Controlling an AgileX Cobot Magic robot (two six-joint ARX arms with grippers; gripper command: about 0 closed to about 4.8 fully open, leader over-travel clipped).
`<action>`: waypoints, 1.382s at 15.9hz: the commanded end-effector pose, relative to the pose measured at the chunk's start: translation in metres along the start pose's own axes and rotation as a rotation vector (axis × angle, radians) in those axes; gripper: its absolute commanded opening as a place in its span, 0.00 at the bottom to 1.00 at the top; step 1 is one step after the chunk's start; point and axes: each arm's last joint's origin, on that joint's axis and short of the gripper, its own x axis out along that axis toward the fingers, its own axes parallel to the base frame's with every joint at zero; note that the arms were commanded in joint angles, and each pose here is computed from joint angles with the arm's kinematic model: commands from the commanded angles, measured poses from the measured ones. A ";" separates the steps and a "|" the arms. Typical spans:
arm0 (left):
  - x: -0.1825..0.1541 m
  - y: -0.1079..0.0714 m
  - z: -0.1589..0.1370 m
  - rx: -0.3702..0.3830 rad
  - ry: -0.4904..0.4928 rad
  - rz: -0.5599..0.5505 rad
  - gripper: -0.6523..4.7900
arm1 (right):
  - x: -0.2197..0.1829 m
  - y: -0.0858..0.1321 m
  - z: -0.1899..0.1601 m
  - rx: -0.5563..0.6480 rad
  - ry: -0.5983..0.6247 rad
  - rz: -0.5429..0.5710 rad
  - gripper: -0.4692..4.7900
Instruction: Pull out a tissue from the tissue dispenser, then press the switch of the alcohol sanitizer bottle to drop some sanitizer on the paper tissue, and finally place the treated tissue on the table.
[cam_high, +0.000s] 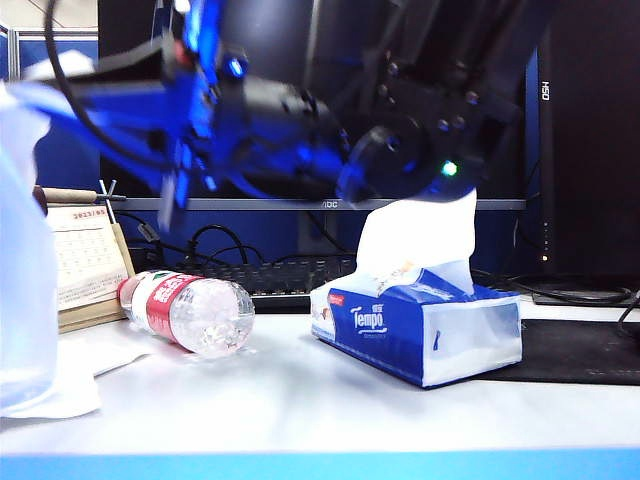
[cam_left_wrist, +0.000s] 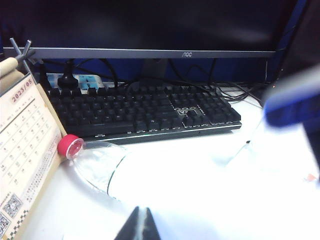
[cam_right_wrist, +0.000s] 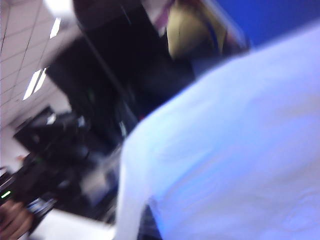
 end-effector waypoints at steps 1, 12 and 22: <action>0.001 0.002 -0.011 -0.016 0.083 0.011 0.11 | 0.000 -0.008 -0.002 -0.036 -0.081 -0.050 0.08; 0.001 0.004 -0.001 0.001 -0.030 0.114 0.11 | 0.016 -0.030 0.003 -0.093 -0.227 -0.073 0.08; 0.005 0.004 -0.005 0.026 0.020 0.075 0.11 | 0.021 -0.029 0.004 -0.068 -0.239 -0.068 0.08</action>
